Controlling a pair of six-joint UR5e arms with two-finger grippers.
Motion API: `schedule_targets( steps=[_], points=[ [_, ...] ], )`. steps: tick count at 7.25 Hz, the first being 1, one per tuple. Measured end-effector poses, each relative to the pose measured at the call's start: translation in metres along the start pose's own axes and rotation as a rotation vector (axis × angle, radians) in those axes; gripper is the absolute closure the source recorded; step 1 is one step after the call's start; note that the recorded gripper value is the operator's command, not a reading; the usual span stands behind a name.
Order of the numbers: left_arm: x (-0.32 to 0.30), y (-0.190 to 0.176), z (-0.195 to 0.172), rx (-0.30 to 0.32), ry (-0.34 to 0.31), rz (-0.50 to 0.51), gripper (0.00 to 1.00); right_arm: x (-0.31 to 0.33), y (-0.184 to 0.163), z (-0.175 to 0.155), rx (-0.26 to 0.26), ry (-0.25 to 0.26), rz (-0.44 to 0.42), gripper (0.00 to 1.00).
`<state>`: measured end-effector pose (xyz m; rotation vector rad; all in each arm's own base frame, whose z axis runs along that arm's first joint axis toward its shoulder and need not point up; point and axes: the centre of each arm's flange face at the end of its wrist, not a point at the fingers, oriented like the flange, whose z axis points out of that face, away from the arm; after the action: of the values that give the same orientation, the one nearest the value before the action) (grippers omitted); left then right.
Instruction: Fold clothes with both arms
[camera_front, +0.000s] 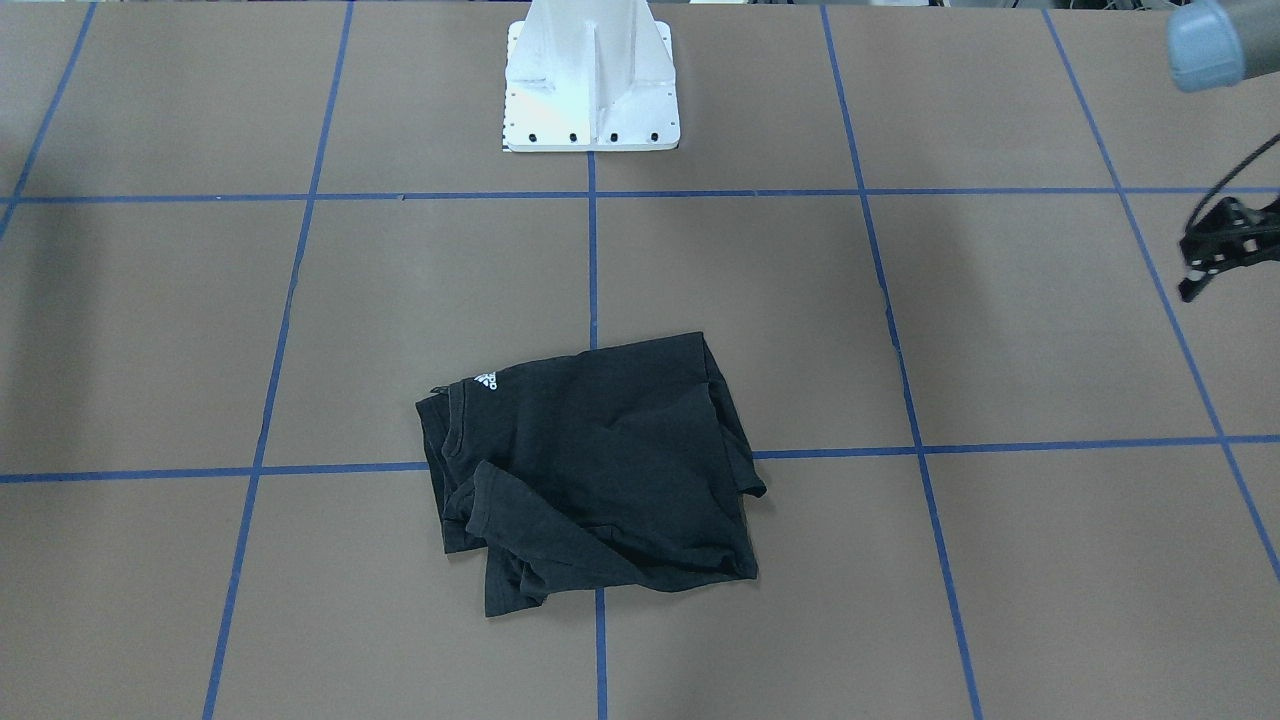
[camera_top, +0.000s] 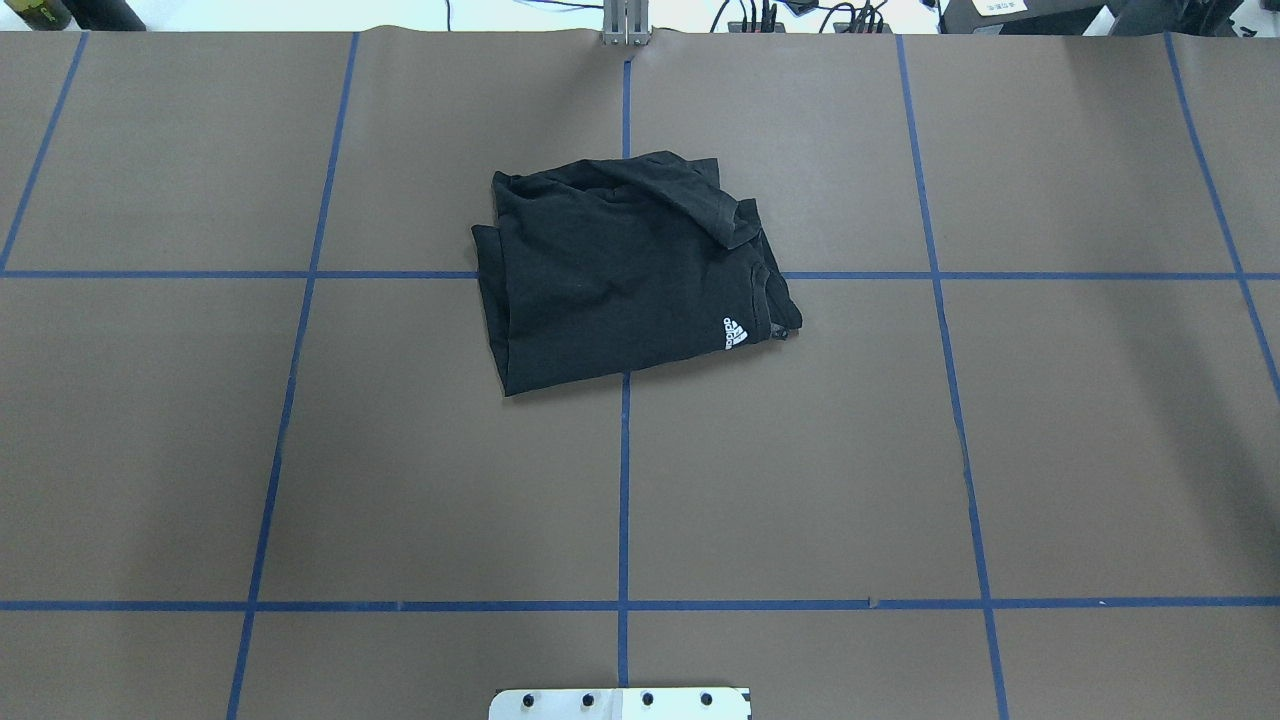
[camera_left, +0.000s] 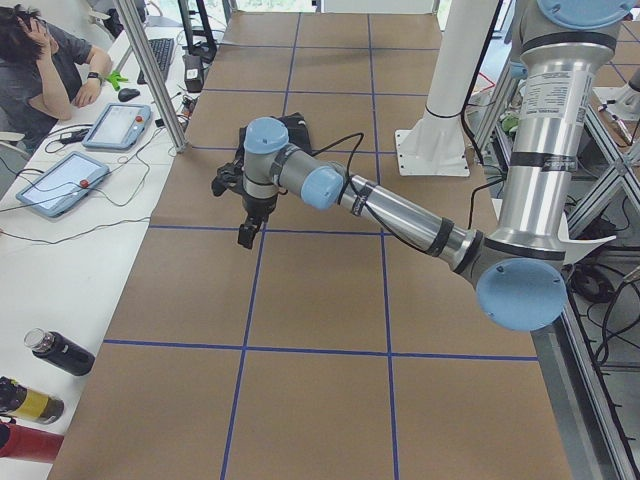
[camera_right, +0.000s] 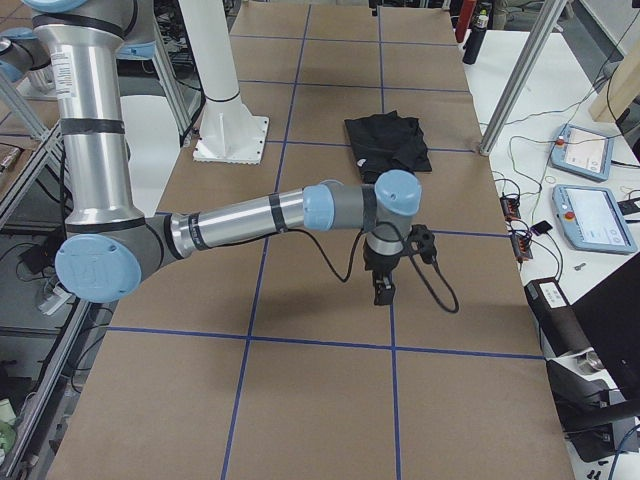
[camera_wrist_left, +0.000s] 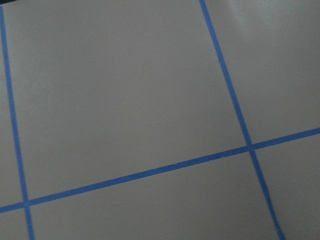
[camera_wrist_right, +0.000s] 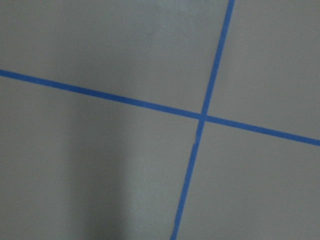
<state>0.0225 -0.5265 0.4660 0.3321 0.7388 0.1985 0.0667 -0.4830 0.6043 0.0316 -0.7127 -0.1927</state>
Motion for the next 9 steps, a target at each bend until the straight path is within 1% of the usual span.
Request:
schedule_targets(
  steps=[1, 2, 3, 5, 6, 7, 8, 9],
  points=[
    [-0.051, 0.023, -0.004, -0.01, 0.02, -0.034, 0.0, 0.023, 0.025, 0.009, -0.002, -0.004, 0.025, 0.0],
    [-0.083, 0.044, -0.008, -0.012, 0.053, -0.081, 0.0, 0.036, 0.041, 0.017, 0.005, -0.006, 0.034, 0.0],
    [-0.097, 0.062, -0.008, -0.018, 0.059, -0.11, 0.0, 0.041, 0.048, 0.021, 0.018, -0.006, 0.03, 0.0],
    [-0.108, 0.088, -0.001, -0.029, 0.043, -0.124, 0.0, 0.038, 0.042, 0.019, 0.051, -0.009, 0.005, 0.0],
    [-0.109, 0.096, 0.001, -0.034, 0.04, -0.127, 0.0, 0.024, 0.029, 0.017, 0.067, -0.022, 0.015, 0.0],
    [-0.11, 0.1, 0.003, -0.037, 0.04, -0.13, 0.0, 0.006, 0.017, 0.016, 0.076, -0.039, 0.054, 0.0],
    [-0.11, 0.103, 0.003, -0.039, 0.04, -0.134, 0.0, -0.004, 0.011, 0.015, 0.079, -0.047, 0.09, 0.0],
    [-0.111, 0.105, 0.004, -0.041, 0.041, -0.137, 0.0, -0.008, 0.01, 0.015, 0.08, -0.05, 0.106, 0.0]
  ],
)
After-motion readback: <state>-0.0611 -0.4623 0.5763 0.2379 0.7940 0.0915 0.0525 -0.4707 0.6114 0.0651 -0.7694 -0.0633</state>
